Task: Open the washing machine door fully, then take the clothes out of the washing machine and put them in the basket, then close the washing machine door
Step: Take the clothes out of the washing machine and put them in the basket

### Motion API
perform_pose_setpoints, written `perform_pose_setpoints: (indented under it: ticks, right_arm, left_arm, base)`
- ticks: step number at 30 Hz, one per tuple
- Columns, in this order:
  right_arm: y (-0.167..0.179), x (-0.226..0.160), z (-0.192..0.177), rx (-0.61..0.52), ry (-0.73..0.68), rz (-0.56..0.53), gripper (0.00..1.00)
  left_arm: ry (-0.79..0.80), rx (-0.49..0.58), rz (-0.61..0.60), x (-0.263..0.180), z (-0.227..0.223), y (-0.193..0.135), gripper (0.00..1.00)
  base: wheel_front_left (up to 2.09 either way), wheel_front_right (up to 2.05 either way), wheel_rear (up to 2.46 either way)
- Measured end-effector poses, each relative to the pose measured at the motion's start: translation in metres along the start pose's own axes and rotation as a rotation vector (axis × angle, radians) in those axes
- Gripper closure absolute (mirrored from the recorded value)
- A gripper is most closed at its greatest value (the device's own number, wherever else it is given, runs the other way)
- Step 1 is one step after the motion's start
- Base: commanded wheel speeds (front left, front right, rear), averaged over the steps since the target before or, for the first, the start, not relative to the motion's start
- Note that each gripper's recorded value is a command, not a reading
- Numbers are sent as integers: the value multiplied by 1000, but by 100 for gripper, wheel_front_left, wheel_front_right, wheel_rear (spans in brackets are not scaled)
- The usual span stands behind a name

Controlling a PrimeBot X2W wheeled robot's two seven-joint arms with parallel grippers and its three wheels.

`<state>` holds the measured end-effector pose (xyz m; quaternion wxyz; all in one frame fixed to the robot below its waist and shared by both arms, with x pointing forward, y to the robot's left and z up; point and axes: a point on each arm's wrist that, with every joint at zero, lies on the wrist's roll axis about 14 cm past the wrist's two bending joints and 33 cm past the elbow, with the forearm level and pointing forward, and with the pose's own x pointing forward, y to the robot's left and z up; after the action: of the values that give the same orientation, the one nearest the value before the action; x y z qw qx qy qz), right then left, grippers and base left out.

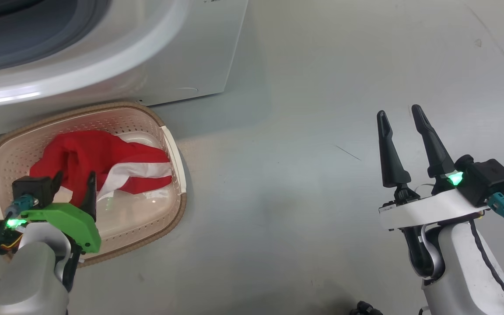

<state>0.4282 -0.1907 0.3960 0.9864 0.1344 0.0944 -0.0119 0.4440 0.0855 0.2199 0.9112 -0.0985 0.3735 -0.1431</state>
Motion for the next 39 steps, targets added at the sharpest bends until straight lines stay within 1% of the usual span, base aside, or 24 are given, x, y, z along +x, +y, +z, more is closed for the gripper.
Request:
perform_pose_setpoints:
  ticks: [10,16,20,24,27,28,34,39]
  right_arm:
    - [7,-2,17,4,-46,19,0]
    - [15,-3,31,10,-83,39,0]
    - [20,-5,40,4,-107,57,0]
    - [27,-7,51,-6,-132,82,0]
    - [34,-11,56,-2,-145,100,0]
    - [34,-11,56,-2,-145,100,0]
    - [46,-23,61,8,-159,130,0]
    - [59,-32,67,12,-175,166,0]
  left_arm:
    - [-58,8,-1,-15,19,-9,0]
    - [-146,23,-44,-28,46,-32,0]
    - [-202,35,-34,-41,66,-30,0]
    - [-278,47,-30,-56,91,-31,0]
    - [-369,49,-30,-71,120,-34,0]
    - [-369,49,-30,-71,120,-34,0]
    - [-519,52,-14,-108,164,-33,0]
    - [-589,48,2,-138,173,-31,0]
  base:
    - [0,0,0]
    - [0,0,0]
    - [0,0,0]
    - [0,0,0]
    - [0,0,0]
    - [0,0,0]
    - [0,0,0]
    - [0,0,0]
